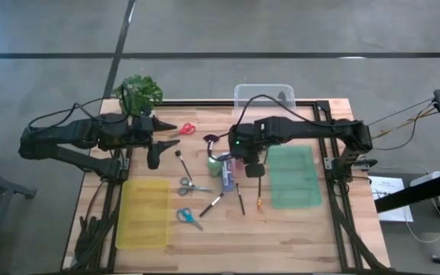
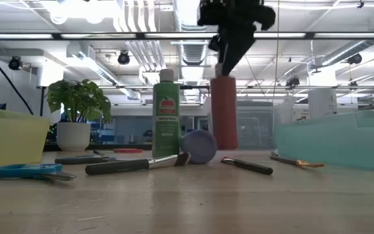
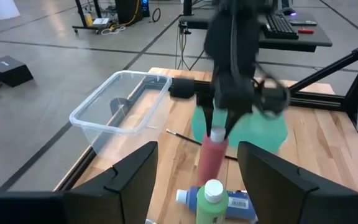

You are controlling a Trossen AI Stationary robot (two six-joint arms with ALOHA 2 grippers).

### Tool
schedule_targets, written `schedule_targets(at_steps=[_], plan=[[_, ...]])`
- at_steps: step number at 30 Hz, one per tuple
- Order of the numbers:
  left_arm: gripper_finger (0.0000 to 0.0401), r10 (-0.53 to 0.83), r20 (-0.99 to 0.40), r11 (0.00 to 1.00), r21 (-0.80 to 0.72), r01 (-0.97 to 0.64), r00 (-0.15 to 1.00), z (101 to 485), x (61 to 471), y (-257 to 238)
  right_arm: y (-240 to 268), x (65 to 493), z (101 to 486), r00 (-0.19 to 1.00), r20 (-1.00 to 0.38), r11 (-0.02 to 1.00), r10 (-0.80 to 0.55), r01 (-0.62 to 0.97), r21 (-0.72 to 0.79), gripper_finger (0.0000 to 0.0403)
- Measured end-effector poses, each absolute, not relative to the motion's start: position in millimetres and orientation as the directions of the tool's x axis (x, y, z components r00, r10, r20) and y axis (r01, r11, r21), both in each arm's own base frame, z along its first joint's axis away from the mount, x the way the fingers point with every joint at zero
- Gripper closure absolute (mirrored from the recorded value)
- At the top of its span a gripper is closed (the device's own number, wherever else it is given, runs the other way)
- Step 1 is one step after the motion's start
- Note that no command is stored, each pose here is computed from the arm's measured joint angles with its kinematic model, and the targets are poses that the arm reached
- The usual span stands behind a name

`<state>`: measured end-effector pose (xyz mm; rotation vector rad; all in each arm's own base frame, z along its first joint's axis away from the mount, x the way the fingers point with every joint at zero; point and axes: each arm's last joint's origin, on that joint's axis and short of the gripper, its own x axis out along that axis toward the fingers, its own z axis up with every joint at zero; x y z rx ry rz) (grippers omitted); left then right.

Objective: Pick & Place Paint Supplies
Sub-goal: Put the red paint bottle into the transparent bin

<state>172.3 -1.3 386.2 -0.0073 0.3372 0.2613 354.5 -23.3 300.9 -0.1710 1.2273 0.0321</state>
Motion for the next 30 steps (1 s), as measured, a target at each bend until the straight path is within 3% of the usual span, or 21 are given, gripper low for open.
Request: schedule_targets(at_steps=[9, 12, 17, 24, 30], plan=[[0.0167, 0.242, -0.356, 0.969, 0.032, -0.247, 0.903, 383, 174, -2, -40, 322, 384, 0.481, -0.869, 0.992, -0.119, 0.1, -0.08, 0.0289], [0.0167, 0.239, -0.364, 0.969, 0.034, -0.244, 0.9, 382, 176, -2, -52, 302, 419, 0.533, -0.819, 0.972, -0.212, 0.203, -0.12, 0.0289], [0.0167, 0.237, -0.374, 0.97, 0.036, -0.242, 0.897, 380, 180, -2, -87, 263, 457, 0.503, -0.761, 0.879, -0.411, 0.439, -0.185, 0.0289], [0.0167, 0.225, -0.388, 0.973, 0.037, -0.229, 0.894, 377, 187, -3, -152, 235, 466, 0.407, -0.776, 0.741, -0.482, 0.662, -0.113, 0.0289], [0.0167, 0.225, -0.394, 0.973, 0.041, -0.228, 0.891, 375, 191, -3, -208, 231, 438, 0.353, -0.856, 0.694, -0.378, 0.72, -0.01, 0.0289]])
